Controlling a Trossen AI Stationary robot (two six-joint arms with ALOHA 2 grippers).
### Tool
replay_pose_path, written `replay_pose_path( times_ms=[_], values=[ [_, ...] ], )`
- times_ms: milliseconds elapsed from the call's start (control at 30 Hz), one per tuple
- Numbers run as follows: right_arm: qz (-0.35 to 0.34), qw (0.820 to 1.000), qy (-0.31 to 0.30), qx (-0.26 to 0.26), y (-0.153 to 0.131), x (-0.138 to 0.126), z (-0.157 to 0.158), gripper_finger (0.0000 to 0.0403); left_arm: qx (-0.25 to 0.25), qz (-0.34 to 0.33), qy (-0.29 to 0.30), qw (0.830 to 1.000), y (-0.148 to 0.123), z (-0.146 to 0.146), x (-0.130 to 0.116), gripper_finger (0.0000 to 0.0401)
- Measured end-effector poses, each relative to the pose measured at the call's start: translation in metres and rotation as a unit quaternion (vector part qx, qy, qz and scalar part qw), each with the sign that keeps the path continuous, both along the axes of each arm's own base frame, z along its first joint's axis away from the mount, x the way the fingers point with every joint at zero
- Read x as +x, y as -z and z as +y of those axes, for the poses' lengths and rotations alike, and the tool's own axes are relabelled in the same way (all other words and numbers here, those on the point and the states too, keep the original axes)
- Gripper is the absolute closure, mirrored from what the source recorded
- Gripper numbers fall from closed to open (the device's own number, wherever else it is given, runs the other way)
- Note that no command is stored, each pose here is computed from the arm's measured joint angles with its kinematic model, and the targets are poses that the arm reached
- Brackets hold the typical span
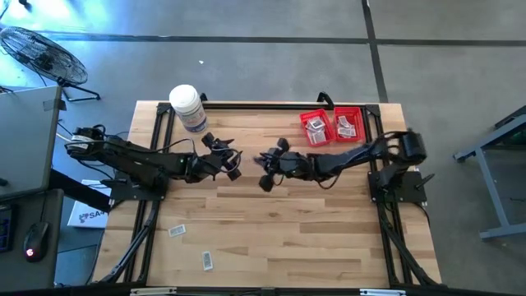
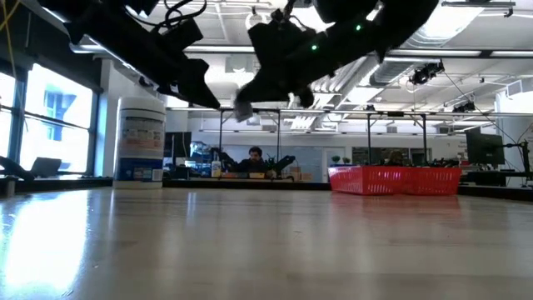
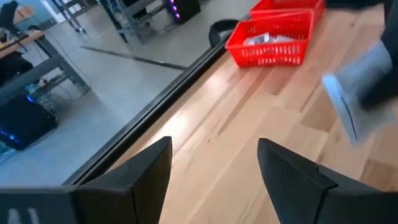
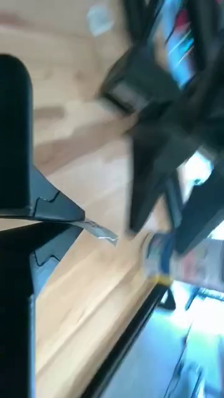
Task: Pick & Place First Aid Supplies
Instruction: Put the ointment pack into the right red bin
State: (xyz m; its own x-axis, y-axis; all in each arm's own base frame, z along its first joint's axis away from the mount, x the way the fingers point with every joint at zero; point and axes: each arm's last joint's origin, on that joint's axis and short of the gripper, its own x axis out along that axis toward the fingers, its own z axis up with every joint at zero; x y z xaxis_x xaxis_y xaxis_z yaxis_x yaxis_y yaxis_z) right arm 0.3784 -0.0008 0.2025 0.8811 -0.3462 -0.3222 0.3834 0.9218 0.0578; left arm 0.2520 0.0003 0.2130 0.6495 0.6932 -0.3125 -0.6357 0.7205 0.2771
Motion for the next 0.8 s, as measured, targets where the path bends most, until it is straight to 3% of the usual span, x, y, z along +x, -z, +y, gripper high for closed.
replay_pose_path(
  times_ms=[167, 300, 500, 600, 800],
  values=[
    [0.107, 0.989, 0.096, -0.03, -0.024, -0.037, -0.012, 0.0402, -0.014, -0.01, -0.003, 1.0, -0.013, 0.001, -0.014, 0.0167],
    [0.194, 0.962, 0.194, -0.016, -0.037, -0.077, -0.038, 0.0402, -0.037, -0.011, 0.015, 0.999, -0.022, 0.001, -0.027, 0.0167],
    [0.302, 0.882, 0.356, 0.055, -0.034, -0.132, -0.092, 0.0402, -0.071, -0.028, 0.033, 0.997, -0.027, 0.0, -0.034, 0.0167],
    [0.348, 0.843, 0.394, 0.116, -0.024, -0.151, -0.121, 0.0402, -0.081, -0.036, 0.044, 0.995, -0.027, 0.0, -0.033, 0.0167],
    [0.404, 0.778, 0.458, 0.149, -0.005, -0.179, -0.172, 0.0402, -0.091, -0.032, 0.059, 0.994, -0.027, -0.001, -0.033, 0.0167]
  ],
)
